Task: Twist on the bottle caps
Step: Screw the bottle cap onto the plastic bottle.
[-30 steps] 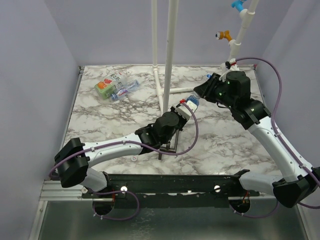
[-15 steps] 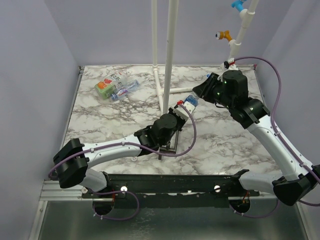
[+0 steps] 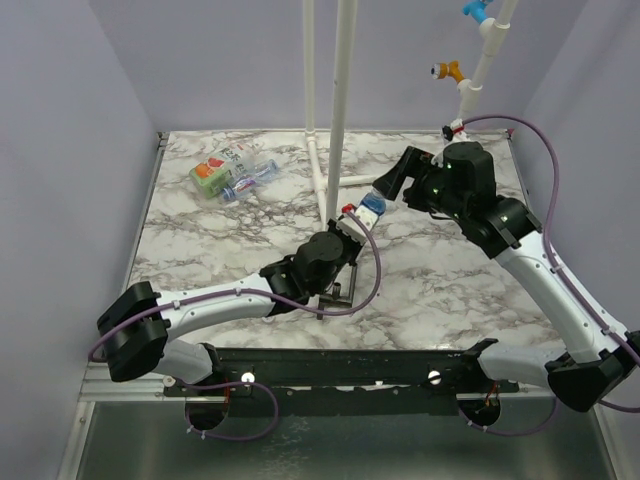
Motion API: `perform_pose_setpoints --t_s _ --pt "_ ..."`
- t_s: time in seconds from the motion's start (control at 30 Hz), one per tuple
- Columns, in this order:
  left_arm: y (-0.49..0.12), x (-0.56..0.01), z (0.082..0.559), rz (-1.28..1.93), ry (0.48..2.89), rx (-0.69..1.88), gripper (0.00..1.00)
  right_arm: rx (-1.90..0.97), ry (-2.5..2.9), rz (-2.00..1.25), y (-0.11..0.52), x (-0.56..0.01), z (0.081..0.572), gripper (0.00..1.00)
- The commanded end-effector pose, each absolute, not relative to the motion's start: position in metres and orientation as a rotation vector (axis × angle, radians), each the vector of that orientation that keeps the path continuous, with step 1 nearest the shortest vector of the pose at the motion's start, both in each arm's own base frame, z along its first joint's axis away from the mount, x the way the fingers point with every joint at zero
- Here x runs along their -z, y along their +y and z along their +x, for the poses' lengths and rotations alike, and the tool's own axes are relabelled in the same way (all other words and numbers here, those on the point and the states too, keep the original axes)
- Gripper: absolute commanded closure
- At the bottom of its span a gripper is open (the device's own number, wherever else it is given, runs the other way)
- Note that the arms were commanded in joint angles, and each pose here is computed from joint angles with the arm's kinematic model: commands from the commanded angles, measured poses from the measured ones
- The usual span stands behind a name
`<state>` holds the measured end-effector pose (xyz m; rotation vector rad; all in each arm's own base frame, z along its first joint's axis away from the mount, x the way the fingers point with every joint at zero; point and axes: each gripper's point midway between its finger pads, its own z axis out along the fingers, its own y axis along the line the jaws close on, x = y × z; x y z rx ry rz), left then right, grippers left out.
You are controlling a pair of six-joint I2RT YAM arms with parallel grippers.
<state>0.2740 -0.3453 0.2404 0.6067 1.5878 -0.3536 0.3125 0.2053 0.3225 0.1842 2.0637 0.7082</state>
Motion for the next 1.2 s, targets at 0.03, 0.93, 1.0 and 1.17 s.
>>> perform_pose_setpoints --t_s 0.03,0.93,1.0,1.17 --pt "-0.349 -0.249 0.261 0.633 1.562 0.502 1.0 -0.759 1.942 0.081 0.204 -0.36 0.3 0.09" --pt "-0.306 -0.279 0.164 0.966 1.395 1.325 1.0 -1.432 1.461 -0.935 0.255 -0.385 0.208 0.05" --pt "-0.306 -0.284 0.163 0.973 1.376 1.335 1.0 -1.488 1.439 -0.972 0.256 -0.385 0.201 0.07" --pt "-0.306 -0.292 0.164 0.975 1.349 1.343 1.0 -1.545 1.428 -0.99 0.258 -0.381 0.198 0.11"
